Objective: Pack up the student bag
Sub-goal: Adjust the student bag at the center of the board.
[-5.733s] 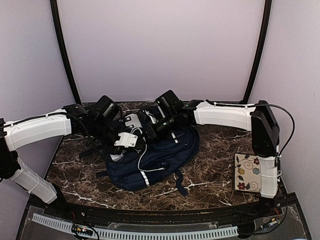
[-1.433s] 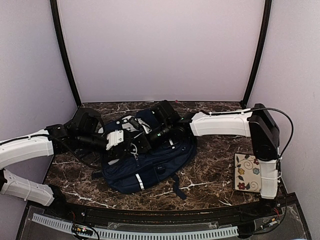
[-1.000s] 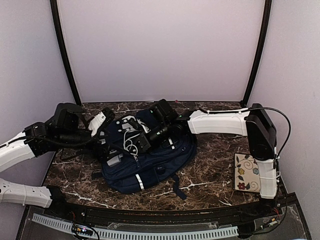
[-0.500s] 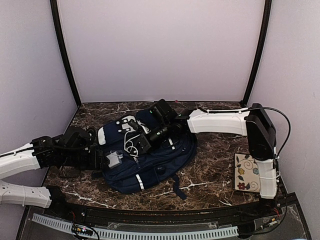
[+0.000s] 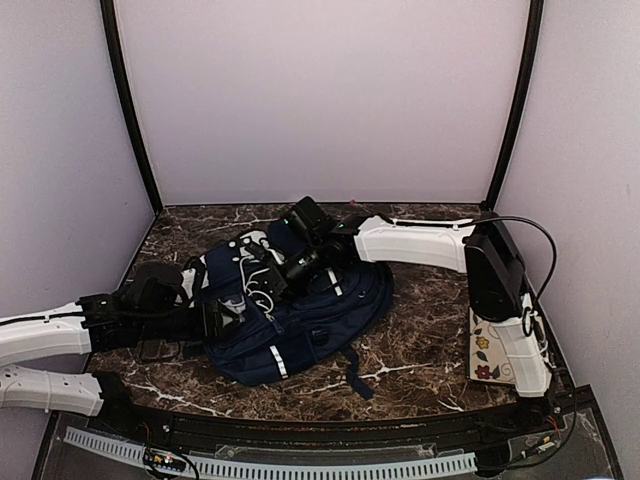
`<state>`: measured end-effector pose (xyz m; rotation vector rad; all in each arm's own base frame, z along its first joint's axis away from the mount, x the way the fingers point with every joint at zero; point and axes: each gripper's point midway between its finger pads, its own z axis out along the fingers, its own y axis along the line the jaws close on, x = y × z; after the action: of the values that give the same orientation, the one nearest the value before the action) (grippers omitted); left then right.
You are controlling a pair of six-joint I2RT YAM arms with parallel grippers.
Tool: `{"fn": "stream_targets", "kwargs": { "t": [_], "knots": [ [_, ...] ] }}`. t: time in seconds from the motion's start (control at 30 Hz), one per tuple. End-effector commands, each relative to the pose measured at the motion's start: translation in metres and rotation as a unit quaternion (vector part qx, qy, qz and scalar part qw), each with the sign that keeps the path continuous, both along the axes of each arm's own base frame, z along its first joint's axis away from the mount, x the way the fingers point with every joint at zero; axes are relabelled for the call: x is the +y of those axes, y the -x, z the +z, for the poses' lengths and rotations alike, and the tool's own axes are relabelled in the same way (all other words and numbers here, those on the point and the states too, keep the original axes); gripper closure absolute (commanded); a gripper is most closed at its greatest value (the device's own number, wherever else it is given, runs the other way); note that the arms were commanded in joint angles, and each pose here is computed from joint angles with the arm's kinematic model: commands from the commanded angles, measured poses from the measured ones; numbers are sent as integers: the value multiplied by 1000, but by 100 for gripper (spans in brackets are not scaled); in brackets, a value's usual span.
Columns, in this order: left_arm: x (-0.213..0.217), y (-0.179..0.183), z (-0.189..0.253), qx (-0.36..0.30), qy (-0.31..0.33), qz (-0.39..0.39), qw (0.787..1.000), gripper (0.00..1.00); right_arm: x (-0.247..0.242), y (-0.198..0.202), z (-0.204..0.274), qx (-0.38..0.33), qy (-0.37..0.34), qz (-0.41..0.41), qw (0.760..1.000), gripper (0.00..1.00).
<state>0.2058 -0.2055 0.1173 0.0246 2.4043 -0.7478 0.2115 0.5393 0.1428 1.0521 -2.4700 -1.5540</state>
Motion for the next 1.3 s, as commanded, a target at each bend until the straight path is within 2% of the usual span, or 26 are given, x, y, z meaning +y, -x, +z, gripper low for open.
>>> {"fn": "stream_targets", "kwargs": {
  "t": [0.0, 0.07, 0.2, 0.27, 0.33, 0.37, 0.4, 0.47, 0.53, 0.63, 0.67, 0.77, 0.9, 0.93, 1.0, 1.03, 1.07, 1.13, 1.17, 1.23, 1.27],
  "knots": [
    [-29, -13, 51, -99, 68, -49, 992, 36, -12, 15, -105, -43, 131, -9, 990, 94],
    [-22, -11, 55, -113, 46, -54, 991, 42, -36, 9, -109, -47, 148, -24, 988, 92],
    [-30, -8, 91, -180, 19, -118, 976, 68, -45, 6, -87, -13, 94, -40, 995, 94],
    [-38, -13, 106, -219, 4, -145, 965, 70, -39, 12, -83, 2, 74, -24, 997, 95],
    [-49, -21, 118, -244, -2, -161, 956, 62, -35, 11, -85, 0, 73, -23, 997, 96],
    [-52, -27, 122, -253, -3, -158, 955, 45, -32, 10, -84, 1, 70, -24, 997, 97],
    [-55, -34, 130, -262, 5, -150, 953, 33, -30, 9, -83, 4, 64, -24, 998, 97],
    [-62, -41, 147, -266, 49, -160, 949, 23, -28, 10, -79, 6, 55, -26, 998, 97],
    [-67, -37, 169, -273, 100, -189, 938, 21, -30, 9, -77, 4, 55, -29, 998, 97],
    [-66, -13, 196, -328, 132, -236, 905, 20, -32, 9, -78, 2, 58, -31, 998, 97],
    [-64, -8, 200, -345, 133, -240, 898, 19, -32, 9, -79, 2, 58, -31, 998, 97],
    [-60, -12, 197, -358, 113, -234, 897, 15, -30, 8, -77, 1, 55, -30, 998, 97],
    [-74, 18, 220, -374, 137, -328, 857, 10, -29, 6, -75, -4, 56, -34, 998, 98],
    [-68, 7, 218, -371, 113, -297, 873, 10, -29, 6, -75, -6, 57, -35, 998, 97],
    [-27, -38, 203, -342, 15, -145, 928, 12, -29, 4, -75, -9, 58, -38, 998, 98],
    [7, -58, 188, -316, -47, -50, 946, 14, -29, 3, -76, -10, 59, -39, 997, 98],
    [42, -70, 172, -282, -102, 36, 953, 17, -28, 3, -76, -11, 58, -39, 998, 98],
    [100, -72, 148, -232, -189, 159, 941, 18, -28, 3, -78, -10, 58, -38, 998, 98],
    [116, -68, 143, -220, -201, 192, 935, 18, -28, 3, -77, -11, 58, -37, 998, 98],
    [129, -58, 144, -224, -171, 227, 932, 16, -28, 3, -78, -12, 60, -37, 997, 98],
    [130, -52, 153, -249, -134, 229, 931, 16, -28, 3, -78, -13, 61, -37, 997, 98]
  ]
}}
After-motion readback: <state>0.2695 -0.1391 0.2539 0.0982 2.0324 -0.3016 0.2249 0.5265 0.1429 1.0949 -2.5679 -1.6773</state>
